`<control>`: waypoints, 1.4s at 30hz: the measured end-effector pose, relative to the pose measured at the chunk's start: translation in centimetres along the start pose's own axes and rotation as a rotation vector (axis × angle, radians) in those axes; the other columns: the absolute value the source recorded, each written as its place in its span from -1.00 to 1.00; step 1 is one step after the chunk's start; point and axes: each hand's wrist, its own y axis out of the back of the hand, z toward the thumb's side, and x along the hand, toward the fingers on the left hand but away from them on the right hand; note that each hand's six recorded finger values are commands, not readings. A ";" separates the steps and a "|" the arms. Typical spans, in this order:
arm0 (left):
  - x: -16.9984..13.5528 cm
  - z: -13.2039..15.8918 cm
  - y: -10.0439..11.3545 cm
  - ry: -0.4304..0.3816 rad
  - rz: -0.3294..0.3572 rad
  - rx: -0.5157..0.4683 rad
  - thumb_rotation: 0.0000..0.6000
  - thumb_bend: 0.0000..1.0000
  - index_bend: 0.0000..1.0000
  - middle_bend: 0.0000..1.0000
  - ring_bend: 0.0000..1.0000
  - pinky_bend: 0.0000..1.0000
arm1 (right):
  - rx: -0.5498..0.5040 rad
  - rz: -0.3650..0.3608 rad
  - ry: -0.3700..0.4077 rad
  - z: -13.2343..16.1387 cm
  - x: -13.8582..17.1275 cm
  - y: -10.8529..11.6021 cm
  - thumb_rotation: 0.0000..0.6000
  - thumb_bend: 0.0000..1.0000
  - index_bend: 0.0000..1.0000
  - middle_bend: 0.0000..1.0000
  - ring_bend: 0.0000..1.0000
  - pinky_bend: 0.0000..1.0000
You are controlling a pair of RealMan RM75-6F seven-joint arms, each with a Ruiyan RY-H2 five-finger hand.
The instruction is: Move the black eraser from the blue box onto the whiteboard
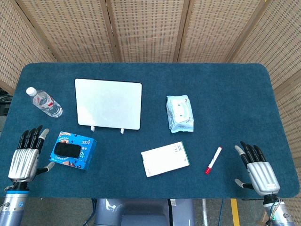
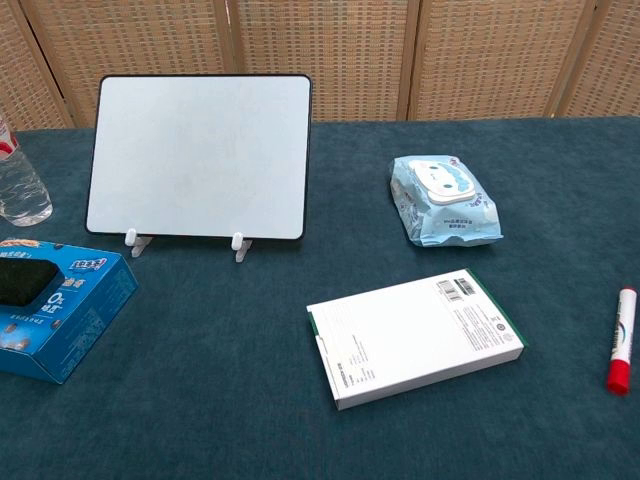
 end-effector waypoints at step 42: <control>2.1 1.4 -1.1 -0.053 -0.081 -0.064 1.00 -0.87 -0.77 -1.00 -1.00 -1.00 | -0.022 -0.047 0.002 -0.1 0.2 0.8 1.00 -0.89 -1.00 -1.00 -1.00 -1.00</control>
